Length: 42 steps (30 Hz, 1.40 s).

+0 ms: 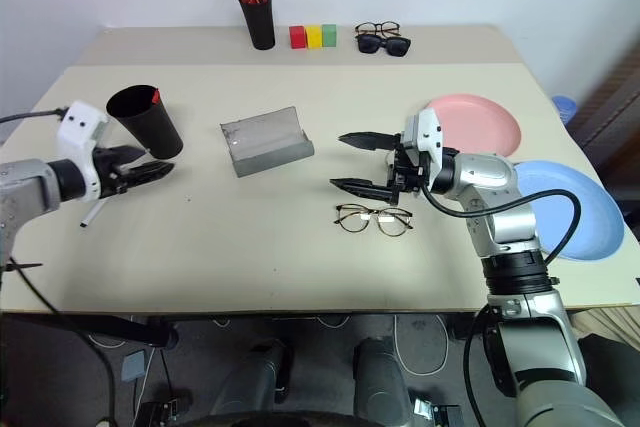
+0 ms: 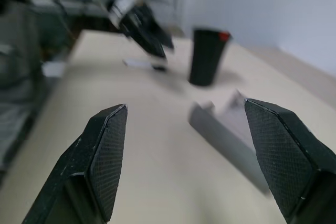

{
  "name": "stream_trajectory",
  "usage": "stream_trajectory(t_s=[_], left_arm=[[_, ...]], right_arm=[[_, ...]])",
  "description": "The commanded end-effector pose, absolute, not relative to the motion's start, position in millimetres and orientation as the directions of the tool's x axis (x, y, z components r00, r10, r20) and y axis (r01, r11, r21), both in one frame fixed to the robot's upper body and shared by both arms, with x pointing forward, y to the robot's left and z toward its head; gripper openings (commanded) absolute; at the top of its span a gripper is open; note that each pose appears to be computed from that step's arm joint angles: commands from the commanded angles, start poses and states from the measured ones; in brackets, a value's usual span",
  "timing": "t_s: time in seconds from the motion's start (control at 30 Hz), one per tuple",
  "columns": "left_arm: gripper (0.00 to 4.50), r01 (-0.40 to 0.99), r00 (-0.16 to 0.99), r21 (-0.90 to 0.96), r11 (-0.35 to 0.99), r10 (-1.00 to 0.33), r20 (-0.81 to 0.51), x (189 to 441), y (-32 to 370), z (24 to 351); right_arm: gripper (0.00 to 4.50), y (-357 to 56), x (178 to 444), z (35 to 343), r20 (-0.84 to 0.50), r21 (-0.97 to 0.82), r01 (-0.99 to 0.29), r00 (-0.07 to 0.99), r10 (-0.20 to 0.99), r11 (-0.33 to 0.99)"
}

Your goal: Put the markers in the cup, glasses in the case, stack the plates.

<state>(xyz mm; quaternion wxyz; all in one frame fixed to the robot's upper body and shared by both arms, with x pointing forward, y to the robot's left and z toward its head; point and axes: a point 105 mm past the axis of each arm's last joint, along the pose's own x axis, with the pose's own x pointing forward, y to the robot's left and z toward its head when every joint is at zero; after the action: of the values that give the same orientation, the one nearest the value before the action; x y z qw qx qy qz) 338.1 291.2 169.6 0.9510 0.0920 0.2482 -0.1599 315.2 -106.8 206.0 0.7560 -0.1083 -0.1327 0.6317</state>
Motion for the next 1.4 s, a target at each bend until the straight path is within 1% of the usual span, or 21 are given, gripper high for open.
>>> stream_trajectory(t_s=[0.03, 0.07, 0.13, 0.2, 0.3, 0.47, 0.73, 0.83, 0.93, 0.97, 1.0, 1.07, 1.13, 1.17, 1.23, 1.3, 1.37, 1.4], left_arm=[[3.33, 0.211, 0.805, 0.136, 0.968, -0.094, -0.586, 340.4, 321.5, 163.0], [3.33, 0.183, 0.803, 0.147, 0.972, -0.061, -0.593, 342.6, 327.3, 161.9], [3.33, 0.161, 0.804, 0.15, 0.976, -0.041, -0.593, 346.3, 331.5, 163.0], [3.33, 0.099, 0.79, 0.142, 0.985, 0.009, -0.614, 351.5, 340.2, 161.9], [3.33, 0.058, 0.764, 0.157, 0.986, 0.058, -0.642, 358.2, 347.0, 158.6], [3.33, 0.045, 0.728, 0.146, 0.988, 0.068, -0.682, 366.5, 350.7, 159.1], [3.33, 0.066, 0.652, 0.191, 0.979, 0.102, -0.751, 374.3, 356.9, 140.1], [2.53, 0.076, 0.623, 0.185, 0.98, 0.098, -0.776, 375.4, 354.3, 131.6], [1.17, 0.079, 0.615, 0.186, 0.979, 0.099, -0.783, 377.5, 352.6, 128.4], [0.51, 0.081, 0.613, 0.183, 0.98, 0.096, -0.784, 377.9, 352.0, 128.0], [0.05, 0.086, 0.615, 0.181, 0.98, 0.091, -0.783, 378.6, 351.2, 127.8], [0.05, 0.095, 0.621, 0.171, 0.981, 0.076, -0.78, 380.2, 349.0, 128.9], [0.05, 0.128, 0.642, 0.141, 0.982, 0.027, -0.766, 383.6, 342.2, 134.7], [0.05, 0.157, 0.669, 0.104, 0.982, -0.028, -0.743, 388.0, 334.3, 141.5], [0.05, 0.331, 0.715, 0.022, 0.943, -0.236, -0.659, 394.3, 302.2, 164.4], [0.05, 0.526, 0.71, -0.016, 0.851, -0.449, -0.542, 385.0, 259.7, 192.0], [0.05, 0.66, 0.686, 0.038, 0.75, -0.581, -0.437, 367.0, 223.2, 212.0], [0.05, 0.691, 0.677, 0.046, 0.722, -0.623, -0.391, 359.5, 209.2, 219.6]], right_arm=[[3.6, -97.8, 309.2, 214.1, 0.095, -0.385, -0.914, 0.101, 0.99, 0.13], [3.6, -95.7, 309.1, 212.5, 0.093, -0.387, -0.914, 0.092, 0.991, 0.121], [3.6, -93.4, 309.4, 211.5, 0.093, -0.39, -0.914, 0.084, 0.992, 0.114], [3.6, -90.6, 310.3, 209.0, 0.092, -0.393, -0.913, 0.079, 0.993, 0.109], [3.6, -88.5, 311.2, 206.3, 0.092, -0.395, -0.913, 0.075, 0.993, 0.105], [3.6, -89.6, 310.9, 205.2, 0.09, -0.398, -0.91, 0.088, 0.992, 0.117], [3.6, -95.8, 310.4, 205.5, 0.094, -0.401, -0.903, 0.129, 0.987, 0.156], [3.6, -97.6, 309.2, 205.4, 0.094, -0.401, -0.901, 0.142, 0.985, 0.168], [3.6, -99.5, 307.8, 205.4, 0.091, -0.401, -0.899, 0.152, 0.984, 0.176], [3.6, -99.8, 307.4, 205.5, 0.09, -0.401, -0.899, 0.154, 0.984, 0.177], [3.6, -100.2, 307.3, 205.6, 0.089, -0.4, -0.898, 0.158, 0.983, 0.181], [3.6, -100.8, 307.2, 205.7, 0.087, -0.399, -0.898, 0.165, 0.982, 0.186], [3.6, -101.1, 307.2, 205.7, 0.086, -0.398, -0.897, 0.17, 0.982, 0.19], [3.6, -101.3, 307.3, 205.8, 0.086, -0.398, -0.897, 0.172, 0.981, 0.192], [3.6, -102.1, 308.4, 205.9, 0.086, -0.397, -0.896, 0.181, 0.98, 0.2], [3.6, -103.3, 310.3, 205.6, 0.083, -0.396, -0.894, 0.191, 0.978, 0.209], [3.6, -104.3, 312.9, 205.2, 0.082, -0.396, -0.892, 0.202, 0.976, 0.217], [3.6, -104.6, 314.4, 205.1, 0.081, -0.395, -0.892, 0.206, 0.975, 0.221]])
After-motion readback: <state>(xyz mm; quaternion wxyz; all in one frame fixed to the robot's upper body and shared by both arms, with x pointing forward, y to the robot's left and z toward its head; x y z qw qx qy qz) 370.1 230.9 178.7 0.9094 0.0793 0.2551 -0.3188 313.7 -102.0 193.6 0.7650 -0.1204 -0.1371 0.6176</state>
